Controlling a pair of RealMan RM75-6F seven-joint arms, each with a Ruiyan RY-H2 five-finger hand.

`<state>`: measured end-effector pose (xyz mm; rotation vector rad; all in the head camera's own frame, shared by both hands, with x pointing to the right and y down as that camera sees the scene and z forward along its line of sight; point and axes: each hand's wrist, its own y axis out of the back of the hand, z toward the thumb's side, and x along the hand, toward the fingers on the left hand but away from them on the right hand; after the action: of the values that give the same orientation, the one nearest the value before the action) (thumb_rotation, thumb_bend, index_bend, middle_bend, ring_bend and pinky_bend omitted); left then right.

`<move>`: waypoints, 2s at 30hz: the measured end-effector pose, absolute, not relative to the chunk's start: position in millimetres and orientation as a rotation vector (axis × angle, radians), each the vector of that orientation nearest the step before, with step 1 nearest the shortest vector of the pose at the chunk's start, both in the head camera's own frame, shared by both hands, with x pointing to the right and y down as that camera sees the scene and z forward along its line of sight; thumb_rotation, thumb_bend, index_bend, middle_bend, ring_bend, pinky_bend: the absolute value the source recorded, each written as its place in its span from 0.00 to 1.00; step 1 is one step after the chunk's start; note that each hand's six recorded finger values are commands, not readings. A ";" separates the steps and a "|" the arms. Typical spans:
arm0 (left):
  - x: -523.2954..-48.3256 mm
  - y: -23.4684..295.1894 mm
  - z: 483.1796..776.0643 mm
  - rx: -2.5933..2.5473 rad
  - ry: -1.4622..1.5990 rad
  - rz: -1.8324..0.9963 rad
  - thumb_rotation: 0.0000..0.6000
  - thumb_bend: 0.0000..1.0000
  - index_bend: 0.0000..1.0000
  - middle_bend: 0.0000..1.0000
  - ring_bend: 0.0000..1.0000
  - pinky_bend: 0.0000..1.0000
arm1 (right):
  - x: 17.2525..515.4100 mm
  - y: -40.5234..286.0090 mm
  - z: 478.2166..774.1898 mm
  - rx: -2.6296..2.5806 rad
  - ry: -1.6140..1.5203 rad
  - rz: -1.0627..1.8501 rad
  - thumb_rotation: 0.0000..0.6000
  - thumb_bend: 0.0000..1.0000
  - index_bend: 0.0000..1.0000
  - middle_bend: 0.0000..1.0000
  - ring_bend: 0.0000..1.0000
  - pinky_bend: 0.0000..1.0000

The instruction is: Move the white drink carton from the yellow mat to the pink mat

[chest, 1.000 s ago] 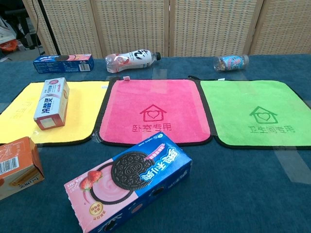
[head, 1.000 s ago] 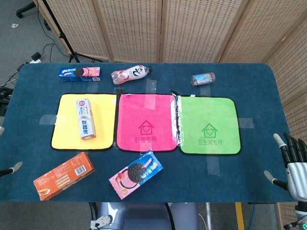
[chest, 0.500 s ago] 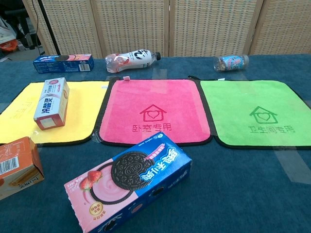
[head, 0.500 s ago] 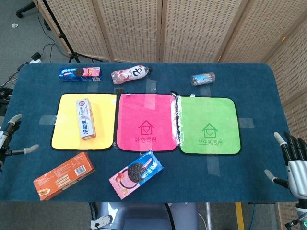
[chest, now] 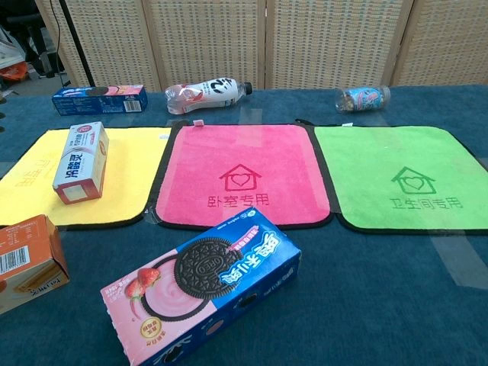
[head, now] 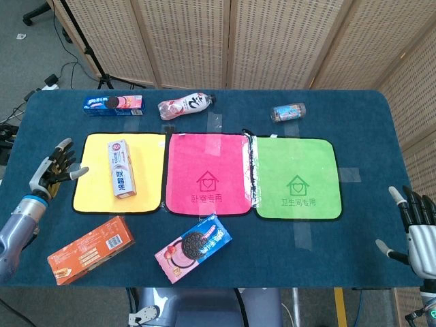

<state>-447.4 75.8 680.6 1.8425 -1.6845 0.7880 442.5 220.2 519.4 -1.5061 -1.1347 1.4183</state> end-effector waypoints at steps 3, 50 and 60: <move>-434.1 74.9 687.8 1.846 -1.654 0.795 1.00 0.04 0.00 0.00 0.00 0.00 | 444.2 219.2 520.1 -1.504 -1.139 1.426 1.00 0.00 0.00 0.00 0.00 0.00; -222.8 92.1 728.3 1.967 -1.464 0.825 1.00 0.05 0.00 0.00 0.00 0.00 | 459.6 211.2 512.8 -1.526 -1.217 1.431 1.00 0.00 0.00 0.00 0.00 0.00; -172.9 93.5 725.7 2.029 -1.410 0.827 1.00 0.05 0.00 0.00 0.00 0.00 | 461.7 210.4 512.8 -1.526 -1.224 1.437 1.00 0.00 0.00 0.00 0.00 0.00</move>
<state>-172.9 93.5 725.7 2.0292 -1.4099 0.8270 461.7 210.4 512.8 -1.5257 -1.2236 1.4366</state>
